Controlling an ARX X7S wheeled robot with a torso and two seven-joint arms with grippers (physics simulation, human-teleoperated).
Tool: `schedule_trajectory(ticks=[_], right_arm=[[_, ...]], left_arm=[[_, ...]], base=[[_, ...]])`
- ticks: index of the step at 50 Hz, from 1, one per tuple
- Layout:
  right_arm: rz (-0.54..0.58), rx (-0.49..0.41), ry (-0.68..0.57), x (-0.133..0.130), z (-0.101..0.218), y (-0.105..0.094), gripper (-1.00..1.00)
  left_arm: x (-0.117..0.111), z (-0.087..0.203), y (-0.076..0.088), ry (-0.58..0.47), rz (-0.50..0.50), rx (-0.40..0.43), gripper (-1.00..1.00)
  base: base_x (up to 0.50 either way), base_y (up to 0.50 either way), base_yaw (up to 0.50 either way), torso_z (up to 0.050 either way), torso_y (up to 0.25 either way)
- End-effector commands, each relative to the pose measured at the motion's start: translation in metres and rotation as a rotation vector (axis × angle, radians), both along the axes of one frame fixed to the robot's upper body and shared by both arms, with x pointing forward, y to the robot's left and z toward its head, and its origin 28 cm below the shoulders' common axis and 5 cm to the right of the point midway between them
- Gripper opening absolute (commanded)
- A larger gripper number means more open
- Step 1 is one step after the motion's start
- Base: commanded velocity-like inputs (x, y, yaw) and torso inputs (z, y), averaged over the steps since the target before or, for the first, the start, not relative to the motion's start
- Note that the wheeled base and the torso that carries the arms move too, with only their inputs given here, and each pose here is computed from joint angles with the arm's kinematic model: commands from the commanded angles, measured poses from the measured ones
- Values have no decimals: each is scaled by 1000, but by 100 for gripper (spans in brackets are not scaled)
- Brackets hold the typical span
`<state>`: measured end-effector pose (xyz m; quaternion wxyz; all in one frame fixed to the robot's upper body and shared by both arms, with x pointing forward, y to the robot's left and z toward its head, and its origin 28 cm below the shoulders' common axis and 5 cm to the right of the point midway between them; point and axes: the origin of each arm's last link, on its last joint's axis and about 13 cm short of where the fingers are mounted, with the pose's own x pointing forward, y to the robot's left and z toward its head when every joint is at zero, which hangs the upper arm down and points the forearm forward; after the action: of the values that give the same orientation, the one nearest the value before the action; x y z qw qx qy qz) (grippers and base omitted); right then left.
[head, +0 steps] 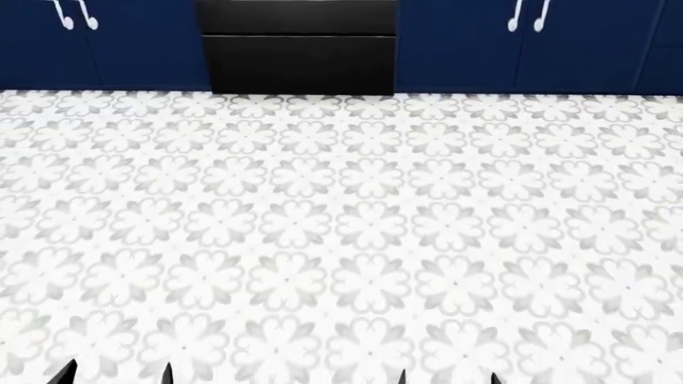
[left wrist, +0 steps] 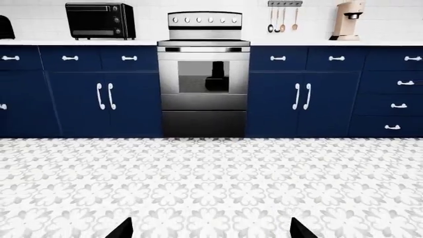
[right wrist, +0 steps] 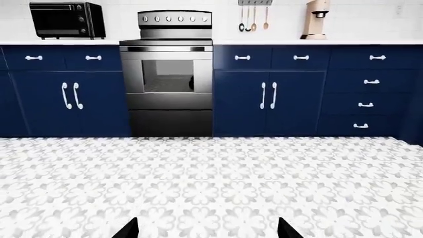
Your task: Place the cup inside the bowl on the dining table and move the bowl to any counter.
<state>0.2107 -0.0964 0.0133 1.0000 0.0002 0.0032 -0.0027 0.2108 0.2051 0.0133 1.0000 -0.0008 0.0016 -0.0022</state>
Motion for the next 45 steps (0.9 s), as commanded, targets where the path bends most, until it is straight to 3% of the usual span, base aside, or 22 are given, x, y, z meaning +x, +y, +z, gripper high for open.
schedule_trajectory(ticks=[1,45], right_arm=[[-7,1,3,0,-1,0,100],[-5,-9,5,0,0,0,100]], left_arm=[[0,0,0,3,-1,1,100],[-1,0,1,2,-3,2,100]], base=[[-500,47,0,0,0],[-500,45,0,0,0]])
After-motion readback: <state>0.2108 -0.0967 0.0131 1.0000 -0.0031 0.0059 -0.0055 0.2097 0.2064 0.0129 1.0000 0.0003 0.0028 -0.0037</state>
